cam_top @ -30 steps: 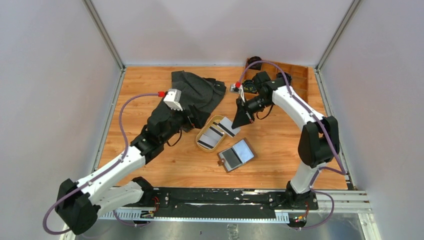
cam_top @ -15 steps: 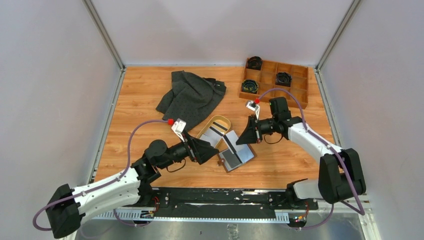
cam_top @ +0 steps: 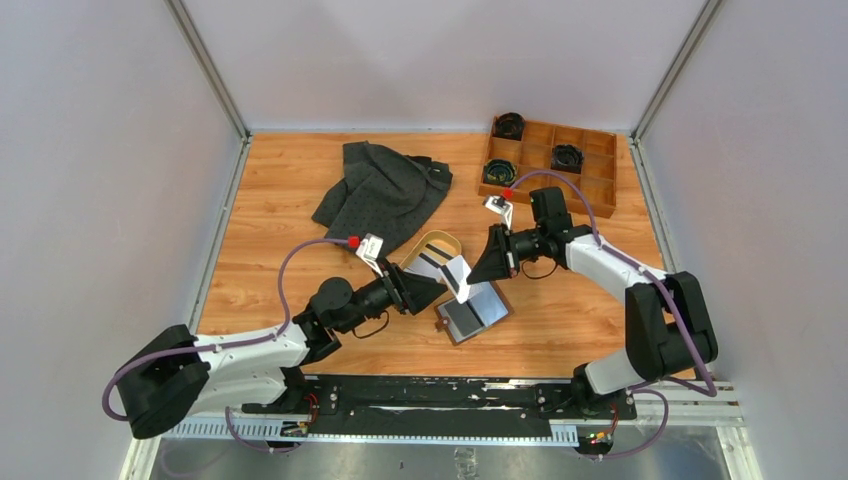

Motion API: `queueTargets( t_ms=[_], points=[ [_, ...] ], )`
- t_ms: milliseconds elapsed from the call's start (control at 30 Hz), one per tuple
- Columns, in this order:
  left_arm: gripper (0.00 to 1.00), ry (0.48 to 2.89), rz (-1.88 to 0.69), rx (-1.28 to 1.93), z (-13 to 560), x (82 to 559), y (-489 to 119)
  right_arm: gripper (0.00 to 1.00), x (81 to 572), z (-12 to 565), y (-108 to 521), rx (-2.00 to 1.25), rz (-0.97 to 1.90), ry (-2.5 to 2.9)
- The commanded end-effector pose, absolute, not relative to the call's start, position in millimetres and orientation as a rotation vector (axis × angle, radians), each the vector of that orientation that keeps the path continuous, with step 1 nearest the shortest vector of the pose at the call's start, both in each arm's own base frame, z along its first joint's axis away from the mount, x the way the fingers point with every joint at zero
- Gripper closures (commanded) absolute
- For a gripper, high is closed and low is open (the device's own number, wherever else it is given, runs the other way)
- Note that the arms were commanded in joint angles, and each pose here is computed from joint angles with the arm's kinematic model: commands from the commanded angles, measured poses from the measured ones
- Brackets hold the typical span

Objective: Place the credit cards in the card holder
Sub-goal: Pick up the credit card from the storage box.

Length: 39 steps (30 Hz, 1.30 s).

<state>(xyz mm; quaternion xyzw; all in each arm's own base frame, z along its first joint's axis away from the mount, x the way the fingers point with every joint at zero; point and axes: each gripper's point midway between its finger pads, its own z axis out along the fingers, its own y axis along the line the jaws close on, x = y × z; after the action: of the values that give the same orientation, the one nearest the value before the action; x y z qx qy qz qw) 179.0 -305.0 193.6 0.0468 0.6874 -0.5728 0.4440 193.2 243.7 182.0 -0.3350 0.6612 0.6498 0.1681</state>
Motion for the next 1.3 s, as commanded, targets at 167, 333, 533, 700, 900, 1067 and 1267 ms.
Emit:
queueTargets(
  t_ms=[167, 333, 533, 700, 900, 1067, 1267],
  points=[
    [0.52, 1.662, -1.489, 0.126, 211.2, 180.4, -307.7, 1.0, 181.3, 190.6, 249.8, -1.047, 1.912, 1.793],
    [0.61, 1.705, -1.509, 0.16, 204.0, 179.4, -317.9, 1.0, 176.4, 190.0, 252.4, -1.072, 1.922, 1.78],
    [0.71, 1.694, -1.547, 0.163, 204.5, 178.6, -321.5, 1.0, 175.2, 188.1, 253.3, -1.077, 1.926, 1.78],
    [0.71, 1.625, -1.574, 0.128, 211.8, 179.9, -316.1, 1.0, 173.7, 187.9, 253.7, -1.081, 1.938, 1.776],
    [0.87, 1.601, -1.62, 0.133, 212.2, 178.6, -320.9, 1.0, 170.8, 186.3, 255.0, -1.088, 1.952, 1.775],
    [1.0, 1.599, -1.628, 0.113, 203.4, 179.0, -315.3, 0.87, 174.2, 181.6, 255.3, -1.091, 1.907, 1.793],
    [1.0, 1.66, -1.562, -0.014, 184.6, 177.3, -292.6, 0.31, 208.0, 152.3, 219.6, -1.233, 1.293, 1.941]
  ],
)
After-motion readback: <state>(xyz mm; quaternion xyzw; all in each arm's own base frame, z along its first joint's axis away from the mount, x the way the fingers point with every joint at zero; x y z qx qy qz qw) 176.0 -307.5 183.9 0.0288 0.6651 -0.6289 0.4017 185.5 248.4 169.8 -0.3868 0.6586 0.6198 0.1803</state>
